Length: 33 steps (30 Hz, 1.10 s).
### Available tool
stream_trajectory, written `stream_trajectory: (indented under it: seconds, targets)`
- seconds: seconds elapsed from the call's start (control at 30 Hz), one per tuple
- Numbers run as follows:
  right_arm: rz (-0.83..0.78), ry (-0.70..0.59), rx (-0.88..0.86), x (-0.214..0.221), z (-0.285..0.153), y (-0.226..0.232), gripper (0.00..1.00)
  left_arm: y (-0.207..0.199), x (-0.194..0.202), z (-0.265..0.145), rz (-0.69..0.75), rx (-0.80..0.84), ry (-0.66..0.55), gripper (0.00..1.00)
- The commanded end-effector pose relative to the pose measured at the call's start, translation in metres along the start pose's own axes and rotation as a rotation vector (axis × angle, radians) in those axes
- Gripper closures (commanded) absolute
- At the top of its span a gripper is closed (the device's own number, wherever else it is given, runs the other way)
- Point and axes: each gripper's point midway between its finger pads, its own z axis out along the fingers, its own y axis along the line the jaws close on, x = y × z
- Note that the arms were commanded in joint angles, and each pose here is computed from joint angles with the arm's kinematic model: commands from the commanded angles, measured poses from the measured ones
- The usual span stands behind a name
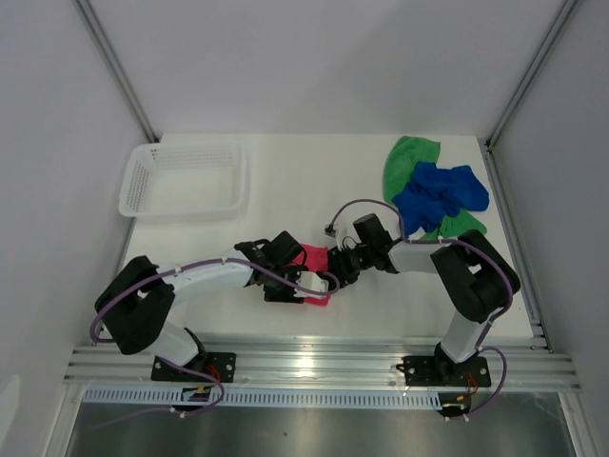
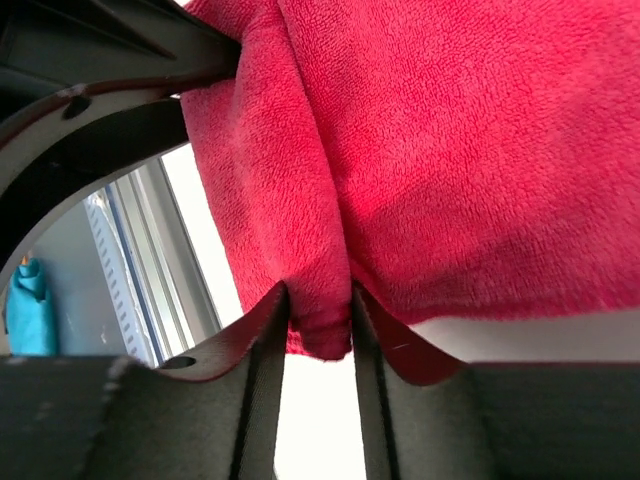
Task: Roll the towels
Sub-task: Roll the towel
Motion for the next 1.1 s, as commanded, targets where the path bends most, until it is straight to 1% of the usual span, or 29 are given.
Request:
stream_trajectory:
  seconds: [0.0, 0.03, 0.07, 0.1, 0.2, 0.3, 0.33, 0.37, 0.4, 0.43, 0.47, 0.5, 0.53, 0.57, 0.6, 0.63, 0.67, 0.7, 0.73, 0.8, 0.83, 0.93, 0.97, 1.07]
  targets:
    - [-0.067, -0.054, 0.066, -0.021, -0.017, -0.001, 0.65, -0.014, 0.009, 0.008, -0.064, 0.06, 0.022, 0.48]
    - [-0.071, -0.058, 0.079, -0.021, -0.021, -0.002, 0.62, -0.016, 0.011, 0.01, -0.069, 0.068, 0.026, 0.48]
    - [-0.09, -0.08, 0.089, -0.027, -0.026, 0.0, 0.61, -0.016, 0.011, 0.01, -0.073, 0.07, 0.027, 0.48]
    - [-0.073, -0.061, 0.104, -0.021, -0.031, -0.001, 0.6, -0.019, 0.013, 0.012, -0.076, 0.079, 0.032, 0.48]
    - [-0.109, -0.088, 0.135, -0.024, -0.042, -0.001, 0.59, -0.023, 0.018, 0.016, -0.078, 0.088, 0.04, 0.49]
    - [-0.154, -0.123, 0.141, -0.024, -0.05, 0.004, 0.59, -0.022, 0.019, 0.017, -0.086, 0.083, 0.046, 0.54]
    - [-0.165, -0.13, 0.141, -0.024, -0.052, 0.006, 0.59, -0.02, 0.018, 0.018, -0.091, 0.077, 0.046, 0.62]
    - [-0.176, -0.14, 0.141, -0.023, -0.054, 0.007, 0.59, -0.02, 0.018, 0.017, -0.103, 0.078, 0.046, 0.68]
    - [-0.213, -0.179, 0.141, -0.027, -0.057, 0.011, 0.59, -0.022, 0.018, 0.016, -0.11, 0.088, 0.046, 0.73]
    - [-0.227, -0.196, 0.139, -0.026, -0.058, 0.013, 0.59, -0.022, 0.016, 0.015, -0.119, 0.093, 0.043, 0.84]
    - [-0.248, -0.215, 0.134, -0.026, -0.06, 0.015, 0.59, -0.021, 0.016, 0.013, -0.136, 0.094, 0.039, 0.89]
    - [-0.3, -0.261, 0.13, -0.026, -0.063, 0.02, 0.59, -0.024, 0.014, 0.011, -0.145, 0.113, 0.033, 0.95]
    - [-0.333, -0.284, 0.13, -0.025, -0.064, 0.023, 0.59, -0.021, 0.013, 0.008, -0.164, 0.114, 0.024, 0.98]
    - [-0.398, -0.341, 0.138, -0.033, -0.067, 0.026, 0.59, -0.022, 0.013, 0.005, -0.178, 0.126, 0.027, 0.99]
    - [-0.466, -0.347, 0.136, -0.022, -0.065, 0.032, 0.59, -0.024, 0.012, 0.003, -0.189, 0.139, 0.017, 0.99]
    - [-0.52, -0.358, 0.142, -0.021, -0.064, 0.036, 0.59, -0.022, 0.012, 0.001, -0.209, 0.143, 0.012, 0.99]
    - [-0.62, -0.369, 0.176, -0.023, -0.063, 0.036, 0.58, -0.02, 0.01, -0.002, -0.218, 0.147, 0.002, 0.99]
    - [-0.685, -0.345, 0.161, -0.012, -0.055, 0.045, 0.58, -0.028, 0.01, -0.005, -0.237, 0.191, -0.002, 0.99]
    - [-0.746, -0.353, 0.165, -0.012, -0.054, 0.052, 0.58, -0.019, 0.004, -0.012, -0.255, 0.188, -0.028, 0.99]
    - [-0.84, -0.383, 0.208, -0.018, -0.053, 0.056, 0.56, -0.027, 0.003, -0.018, -0.287, 0.247, -0.033, 0.99]
    - [-0.876, -0.389, 0.199, -0.016, -0.05, 0.063, 0.56, -0.025, 0.0, -0.021, -0.293, 0.262, -0.053, 0.99]
    - [-0.949, -0.434, 0.245, -0.028, -0.051, 0.07, 0.54, -0.027, -0.003, -0.026, -0.286, 0.298, -0.062, 0.99]
    - [-0.974, -0.46, 0.256, -0.034, -0.052, 0.073, 0.51, -0.026, -0.005, -0.027, -0.285, 0.305, -0.068, 0.99]
    - [-1.036, -0.47, 0.26, -0.038, -0.046, 0.078, 0.48, -0.03, -0.006, -0.028, -0.292, 0.346, -0.069, 0.99]
